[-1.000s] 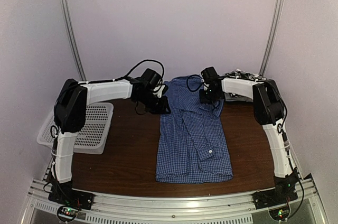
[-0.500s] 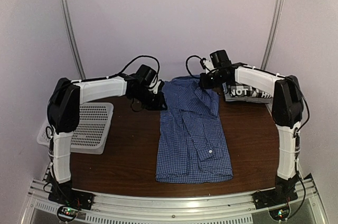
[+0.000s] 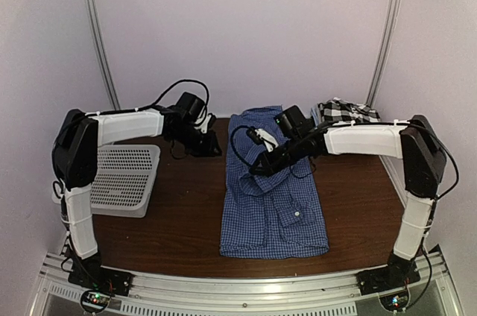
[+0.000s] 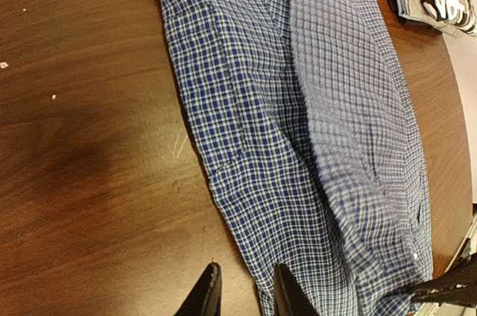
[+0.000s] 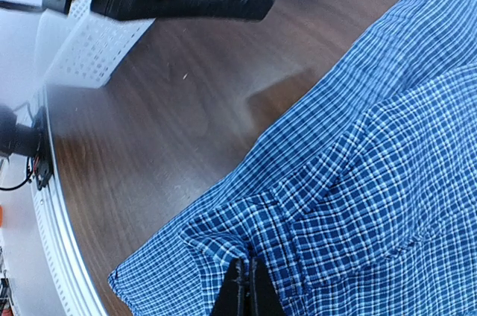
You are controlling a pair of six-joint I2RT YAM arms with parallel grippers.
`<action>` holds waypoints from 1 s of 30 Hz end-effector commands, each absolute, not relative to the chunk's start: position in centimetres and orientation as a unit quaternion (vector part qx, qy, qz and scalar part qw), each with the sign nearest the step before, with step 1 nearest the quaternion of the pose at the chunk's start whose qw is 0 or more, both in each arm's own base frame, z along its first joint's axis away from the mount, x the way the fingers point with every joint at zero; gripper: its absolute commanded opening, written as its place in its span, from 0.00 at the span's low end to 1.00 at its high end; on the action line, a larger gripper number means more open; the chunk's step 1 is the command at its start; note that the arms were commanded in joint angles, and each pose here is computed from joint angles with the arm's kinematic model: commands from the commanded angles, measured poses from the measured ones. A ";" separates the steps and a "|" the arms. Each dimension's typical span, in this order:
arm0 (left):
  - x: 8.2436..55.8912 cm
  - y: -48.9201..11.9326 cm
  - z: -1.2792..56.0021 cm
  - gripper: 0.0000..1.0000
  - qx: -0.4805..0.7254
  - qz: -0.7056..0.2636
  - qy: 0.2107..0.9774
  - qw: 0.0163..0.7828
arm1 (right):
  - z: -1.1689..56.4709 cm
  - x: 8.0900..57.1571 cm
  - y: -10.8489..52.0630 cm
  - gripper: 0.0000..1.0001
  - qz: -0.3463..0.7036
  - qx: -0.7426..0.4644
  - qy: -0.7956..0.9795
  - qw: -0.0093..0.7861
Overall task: Fold and stack the long sleeve shirts
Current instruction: Fold the sleeve of the rectangle-folded shirt.
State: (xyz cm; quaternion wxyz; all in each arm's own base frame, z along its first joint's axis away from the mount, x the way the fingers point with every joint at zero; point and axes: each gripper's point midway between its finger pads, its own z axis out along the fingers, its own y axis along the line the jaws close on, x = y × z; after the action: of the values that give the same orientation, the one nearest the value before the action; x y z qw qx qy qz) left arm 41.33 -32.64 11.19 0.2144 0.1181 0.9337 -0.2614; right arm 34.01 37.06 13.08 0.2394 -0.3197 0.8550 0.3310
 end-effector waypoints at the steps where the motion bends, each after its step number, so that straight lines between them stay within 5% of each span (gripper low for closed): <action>1: 41.5 -32.7 13.0 0.25 0.127 -0.277 0.922 0.240 | 14.8 31.1 38.6 0.00 0.370 -0.338 0.829 0.245; 27: 39.8 -32.7 11.5 0.25 0.132 -0.296 0.920 0.222 | 9.8 24.4 40.7 0.00 0.372 -0.359 0.838 0.174; 30: 39.6 -32.8 11.3 0.26 0.134 -0.302 0.918 0.218 | 10.4 24.3 40.6 0.20 0.376 -0.357 0.837 0.175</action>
State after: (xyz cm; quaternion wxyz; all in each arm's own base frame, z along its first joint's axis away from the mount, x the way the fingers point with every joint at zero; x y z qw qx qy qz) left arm 39.50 -32.36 9.82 0.2005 0.1248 0.9308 -0.2790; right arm 24.70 40.68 9.26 0.1654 -0.3547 0.8422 0.3708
